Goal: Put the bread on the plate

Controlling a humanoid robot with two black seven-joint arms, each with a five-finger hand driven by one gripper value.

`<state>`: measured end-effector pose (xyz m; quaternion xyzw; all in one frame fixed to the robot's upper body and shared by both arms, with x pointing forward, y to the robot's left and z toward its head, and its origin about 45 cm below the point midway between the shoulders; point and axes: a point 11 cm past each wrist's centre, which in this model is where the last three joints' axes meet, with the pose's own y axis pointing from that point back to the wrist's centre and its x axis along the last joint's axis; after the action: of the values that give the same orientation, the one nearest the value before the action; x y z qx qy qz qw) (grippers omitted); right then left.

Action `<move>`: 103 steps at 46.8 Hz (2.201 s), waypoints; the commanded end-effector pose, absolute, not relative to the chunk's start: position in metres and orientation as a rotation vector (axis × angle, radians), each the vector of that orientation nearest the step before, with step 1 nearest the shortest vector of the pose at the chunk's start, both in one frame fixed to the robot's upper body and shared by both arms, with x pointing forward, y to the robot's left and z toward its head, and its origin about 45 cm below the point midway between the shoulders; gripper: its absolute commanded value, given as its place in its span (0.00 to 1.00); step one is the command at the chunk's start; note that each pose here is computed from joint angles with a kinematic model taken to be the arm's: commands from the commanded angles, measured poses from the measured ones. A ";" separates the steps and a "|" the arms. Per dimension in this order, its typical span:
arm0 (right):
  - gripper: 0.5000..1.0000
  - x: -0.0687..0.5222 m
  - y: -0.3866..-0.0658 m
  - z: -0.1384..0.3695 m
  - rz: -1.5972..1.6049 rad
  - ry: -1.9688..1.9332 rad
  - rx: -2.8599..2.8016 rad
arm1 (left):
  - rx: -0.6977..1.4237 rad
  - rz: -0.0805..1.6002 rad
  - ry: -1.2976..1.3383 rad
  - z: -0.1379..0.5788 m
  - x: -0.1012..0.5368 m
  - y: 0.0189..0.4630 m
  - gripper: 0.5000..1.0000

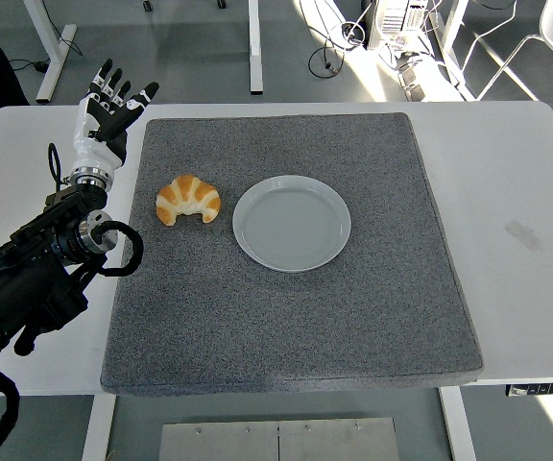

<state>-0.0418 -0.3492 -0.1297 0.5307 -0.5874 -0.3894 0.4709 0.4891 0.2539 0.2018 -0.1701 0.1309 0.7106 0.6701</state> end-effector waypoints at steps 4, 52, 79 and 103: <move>1.00 -0.042 -0.349 -0.130 -0.955 -1.438 1.299 | -0.382 1.600 0.292 0.203 0.489 0.254 0.95; 1.00 -0.042 -0.349 -0.130 -0.955 -1.438 1.299 | -0.130 1.463 -0.036 0.255 0.512 0.262 0.94; 1.00 -0.041 -0.349 -0.130 -0.953 -1.440 1.301 | -0.005 1.290 -0.251 0.309 0.498 0.294 0.93; 1.00 -0.042 -0.349 -0.130 -0.955 -1.438 1.299 | 0.324 1.087 -0.356 0.311 0.477 0.276 0.75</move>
<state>-0.0417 -0.3492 -0.1297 0.5307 -0.5873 -0.3895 0.4710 0.4772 0.2750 0.3150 0.1272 -0.1655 0.5159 0.8308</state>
